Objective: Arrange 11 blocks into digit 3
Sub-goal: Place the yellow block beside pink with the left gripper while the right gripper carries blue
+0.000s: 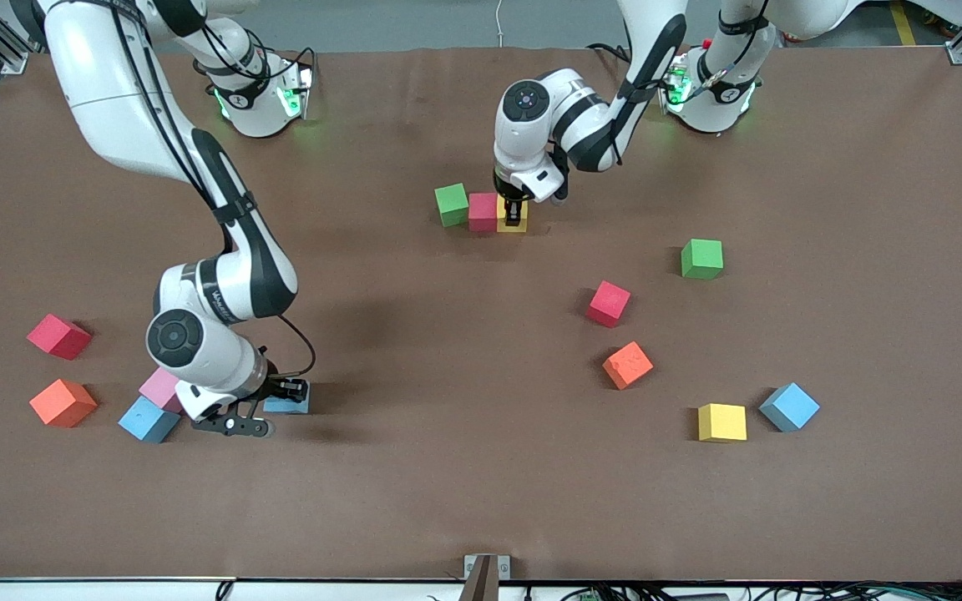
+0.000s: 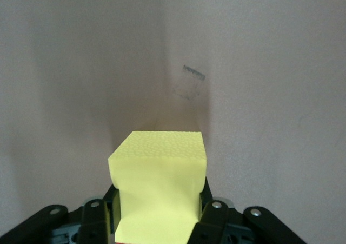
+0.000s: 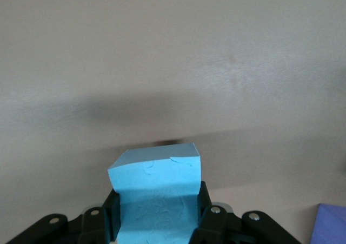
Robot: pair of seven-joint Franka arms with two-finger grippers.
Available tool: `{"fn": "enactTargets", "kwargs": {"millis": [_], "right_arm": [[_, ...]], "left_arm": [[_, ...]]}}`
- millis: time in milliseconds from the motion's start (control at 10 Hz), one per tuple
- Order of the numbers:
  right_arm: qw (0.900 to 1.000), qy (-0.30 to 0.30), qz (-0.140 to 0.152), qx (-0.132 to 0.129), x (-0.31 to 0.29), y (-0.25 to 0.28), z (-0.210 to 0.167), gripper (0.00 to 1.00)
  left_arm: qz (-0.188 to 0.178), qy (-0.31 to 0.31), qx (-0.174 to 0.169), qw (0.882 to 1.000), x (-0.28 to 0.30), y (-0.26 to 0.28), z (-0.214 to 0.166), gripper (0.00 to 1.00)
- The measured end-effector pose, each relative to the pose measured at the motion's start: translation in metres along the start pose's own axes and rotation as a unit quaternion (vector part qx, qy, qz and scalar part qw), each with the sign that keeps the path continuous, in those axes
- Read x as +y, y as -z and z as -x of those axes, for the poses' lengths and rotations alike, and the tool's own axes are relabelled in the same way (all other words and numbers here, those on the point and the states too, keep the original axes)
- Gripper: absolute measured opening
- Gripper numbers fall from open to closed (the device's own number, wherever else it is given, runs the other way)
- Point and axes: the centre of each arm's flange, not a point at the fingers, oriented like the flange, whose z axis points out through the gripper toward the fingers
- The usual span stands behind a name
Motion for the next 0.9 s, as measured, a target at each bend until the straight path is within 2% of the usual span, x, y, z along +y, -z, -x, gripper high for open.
{"fn": "enactTargets", "kwargs": {"millis": [498,797,897], "right_arm": [[1.0,-0.002,0.002,-0.004,-0.015,0.0008,0.0089,0.56],[1.0,-0.003,0.002,-0.004,-0.0148,0.0016,0.0086,0.56],[1.0,-0.003,0.002,-0.004,-0.0147,0.0017,0.0086,0.56]], "left_arm": [[0.0,-0.001,0.0,1.0,-0.0002,-0.0006,0.0013,0.57],[-0.001,-0.001,0.0,1.0,0.0014,-0.0076,0.0054,0.96],[0.002,-0.002,-0.005,1.0,0.0033,-0.003,0.0085,1.0]]}}
